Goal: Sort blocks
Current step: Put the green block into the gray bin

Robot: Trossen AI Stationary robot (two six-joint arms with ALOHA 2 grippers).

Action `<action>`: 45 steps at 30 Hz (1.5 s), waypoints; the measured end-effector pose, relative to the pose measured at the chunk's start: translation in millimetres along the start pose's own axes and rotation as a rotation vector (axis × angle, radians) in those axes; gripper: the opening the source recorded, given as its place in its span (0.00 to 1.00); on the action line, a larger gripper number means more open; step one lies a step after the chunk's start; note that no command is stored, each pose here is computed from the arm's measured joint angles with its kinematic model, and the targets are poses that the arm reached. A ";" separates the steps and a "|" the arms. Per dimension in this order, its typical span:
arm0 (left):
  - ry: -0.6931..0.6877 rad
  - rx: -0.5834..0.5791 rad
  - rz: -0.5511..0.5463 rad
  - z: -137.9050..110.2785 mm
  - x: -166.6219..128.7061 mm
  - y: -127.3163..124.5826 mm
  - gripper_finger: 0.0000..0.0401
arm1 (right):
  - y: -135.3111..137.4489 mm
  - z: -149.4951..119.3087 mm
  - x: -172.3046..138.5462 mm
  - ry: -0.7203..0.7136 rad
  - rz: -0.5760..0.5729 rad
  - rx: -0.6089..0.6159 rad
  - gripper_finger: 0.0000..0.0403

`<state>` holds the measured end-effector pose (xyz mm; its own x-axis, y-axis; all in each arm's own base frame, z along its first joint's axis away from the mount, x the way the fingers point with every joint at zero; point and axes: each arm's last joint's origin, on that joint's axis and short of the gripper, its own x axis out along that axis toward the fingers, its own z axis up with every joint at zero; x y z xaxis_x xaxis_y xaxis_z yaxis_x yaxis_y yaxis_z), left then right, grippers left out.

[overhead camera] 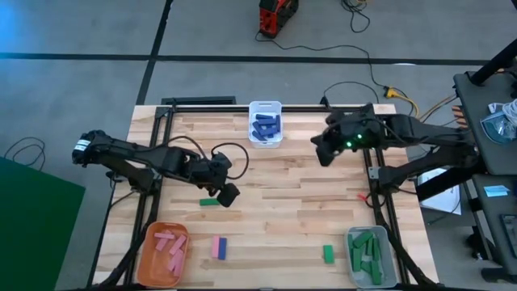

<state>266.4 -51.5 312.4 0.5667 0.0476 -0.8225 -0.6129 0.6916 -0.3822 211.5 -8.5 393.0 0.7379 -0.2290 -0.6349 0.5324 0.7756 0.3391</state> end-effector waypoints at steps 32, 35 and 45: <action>0.360 0.712 0.136 -73.3 72.3 68.7 0.91 | 17.0 -40.5 -15.4 0.232 0.016 -0.036 0.03; 0.372 0.709 0.145 -82.4 81.8 79.6 0.91 | 17.0 -40.5 -15.4 0.231 0.016 -0.036 0.03; 0.363 0.683 0.138 -103.5 105.5 104.7 0.87 | 17.0 -40.4 -15.3 0.230 0.014 -0.025 0.03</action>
<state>205.1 -48.7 142.0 0.2224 0.0082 -0.9749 -0.1231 0.9922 -0.0197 192.5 32.0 380.5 0.6298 -0.0805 -0.7726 0.5102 0.7928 0.3333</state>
